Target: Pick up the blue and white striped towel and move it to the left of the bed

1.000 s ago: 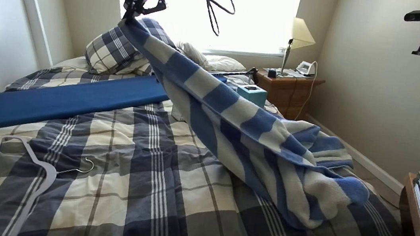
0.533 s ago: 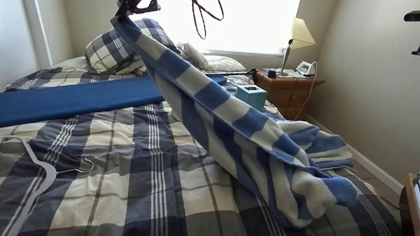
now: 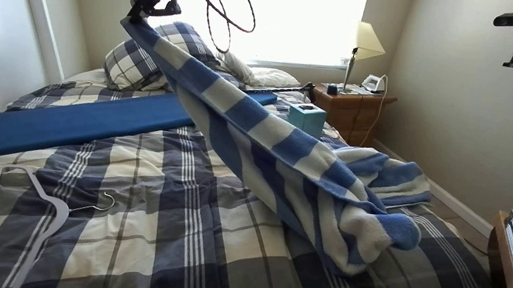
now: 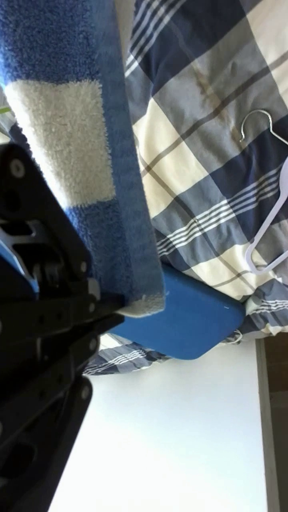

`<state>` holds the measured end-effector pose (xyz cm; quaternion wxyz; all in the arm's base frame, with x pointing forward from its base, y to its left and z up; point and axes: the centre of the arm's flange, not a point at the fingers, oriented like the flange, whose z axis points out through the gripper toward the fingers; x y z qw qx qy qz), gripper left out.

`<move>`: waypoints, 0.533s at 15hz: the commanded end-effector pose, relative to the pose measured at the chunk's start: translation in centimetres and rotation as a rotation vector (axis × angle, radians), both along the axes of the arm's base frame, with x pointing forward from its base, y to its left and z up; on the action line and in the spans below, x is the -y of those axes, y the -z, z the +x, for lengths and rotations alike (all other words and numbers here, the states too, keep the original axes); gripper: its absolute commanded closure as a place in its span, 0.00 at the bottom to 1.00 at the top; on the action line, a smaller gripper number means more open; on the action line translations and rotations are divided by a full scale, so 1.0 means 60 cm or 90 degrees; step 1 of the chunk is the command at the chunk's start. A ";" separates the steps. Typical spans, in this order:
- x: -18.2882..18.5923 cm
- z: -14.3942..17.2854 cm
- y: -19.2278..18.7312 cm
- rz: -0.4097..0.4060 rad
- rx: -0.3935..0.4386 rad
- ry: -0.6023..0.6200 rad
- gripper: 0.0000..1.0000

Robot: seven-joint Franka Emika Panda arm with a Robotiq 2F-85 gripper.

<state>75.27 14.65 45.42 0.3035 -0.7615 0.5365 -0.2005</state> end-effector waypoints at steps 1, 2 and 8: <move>-0.035 0.113 -0.024 0.075 0.031 0.086 0.99; -0.037 0.129 -0.022 0.091 0.033 0.108 0.99; -0.026 0.201 -0.003 0.191 0.034 0.244 0.99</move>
